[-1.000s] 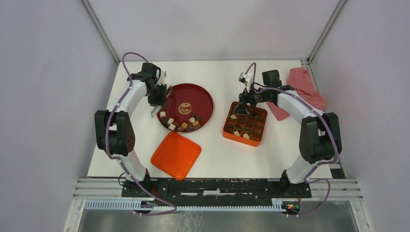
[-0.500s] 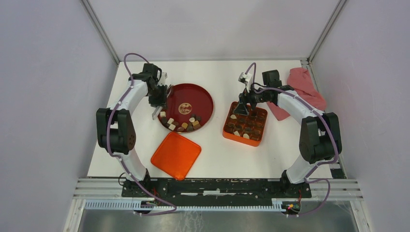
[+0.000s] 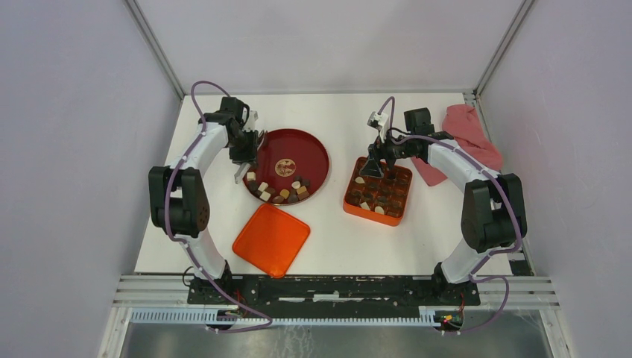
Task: Pack the chocolate
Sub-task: Pick up the fake chocolate from the plate.
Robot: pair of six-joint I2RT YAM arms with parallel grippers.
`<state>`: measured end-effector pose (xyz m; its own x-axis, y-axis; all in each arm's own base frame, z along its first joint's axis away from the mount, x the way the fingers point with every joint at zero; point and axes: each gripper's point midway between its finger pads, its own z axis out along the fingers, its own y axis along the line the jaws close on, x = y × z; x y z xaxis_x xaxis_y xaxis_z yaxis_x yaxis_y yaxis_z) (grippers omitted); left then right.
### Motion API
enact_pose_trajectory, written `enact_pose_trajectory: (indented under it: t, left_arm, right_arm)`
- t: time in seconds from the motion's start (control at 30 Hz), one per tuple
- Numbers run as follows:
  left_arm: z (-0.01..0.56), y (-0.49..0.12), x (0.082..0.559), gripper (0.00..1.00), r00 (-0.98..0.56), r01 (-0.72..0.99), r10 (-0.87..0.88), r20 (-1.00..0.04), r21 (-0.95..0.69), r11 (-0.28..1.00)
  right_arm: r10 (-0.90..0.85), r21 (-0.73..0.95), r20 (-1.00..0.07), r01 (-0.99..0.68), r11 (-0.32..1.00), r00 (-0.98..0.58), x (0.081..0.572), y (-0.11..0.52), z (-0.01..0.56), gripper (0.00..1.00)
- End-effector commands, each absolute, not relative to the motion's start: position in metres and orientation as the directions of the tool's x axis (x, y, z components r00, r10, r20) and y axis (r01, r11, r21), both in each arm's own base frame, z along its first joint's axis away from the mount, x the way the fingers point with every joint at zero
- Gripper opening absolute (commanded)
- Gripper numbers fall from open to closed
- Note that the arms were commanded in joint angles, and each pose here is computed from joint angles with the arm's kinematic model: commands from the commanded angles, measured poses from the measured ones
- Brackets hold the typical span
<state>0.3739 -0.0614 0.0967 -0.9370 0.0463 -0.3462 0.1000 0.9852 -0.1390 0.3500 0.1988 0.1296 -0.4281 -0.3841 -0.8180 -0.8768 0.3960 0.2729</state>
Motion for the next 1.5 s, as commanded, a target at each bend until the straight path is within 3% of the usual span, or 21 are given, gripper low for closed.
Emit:
enact_pose_trajectory:
  t: [0.0,0.4,0.6,0.83,1.13,1.47]
  left_arm:
    - [0.109,-0.060,0.388,0.37,-0.919,0.091,0.032,-0.392,-0.133,0.987]
    - [0.105,-0.056,0.385,0.41,-0.926,0.087,0.040,-0.375,-0.111,0.990]
    - [0.124,-0.071,0.389,0.33,-0.903,0.134,0.044,-0.427,-0.183,0.974]
    - [0.130,-0.087,0.376,0.29,-0.909,0.187,0.062,-0.413,-0.271,0.944]
    - [0.162,-0.064,0.389,0.33,-0.857,0.158,0.059,-0.512,-0.152,0.976]
    - [0.139,-0.043,0.378,0.36,-0.898,0.181,0.133,-0.418,-0.077,0.980]
  right_arm:
    - [-0.364,0.241,-0.849,-0.893,0.380,-0.384,0.351,0.201,0.147,0.79]
    - [-0.364,0.241,-0.849,-0.894,0.377,-0.382,0.350,0.201,0.147,0.78]
    - [-0.364,0.241,-0.850,-0.894,0.377,-0.382,0.350,0.201,0.147,0.78]
    - [-0.363,0.243,-0.849,-0.894,0.377,-0.384,0.350,0.201,0.146,0.79]
    - [-0.361,0.245,-0.850,-0.894,0.374,-0.384,0.350,0.202,0.147,0.79]
    - [-0.363,0.240,-0.851,-0.895,0.375,-0.380,0.349,0.201,0.147,0.79]
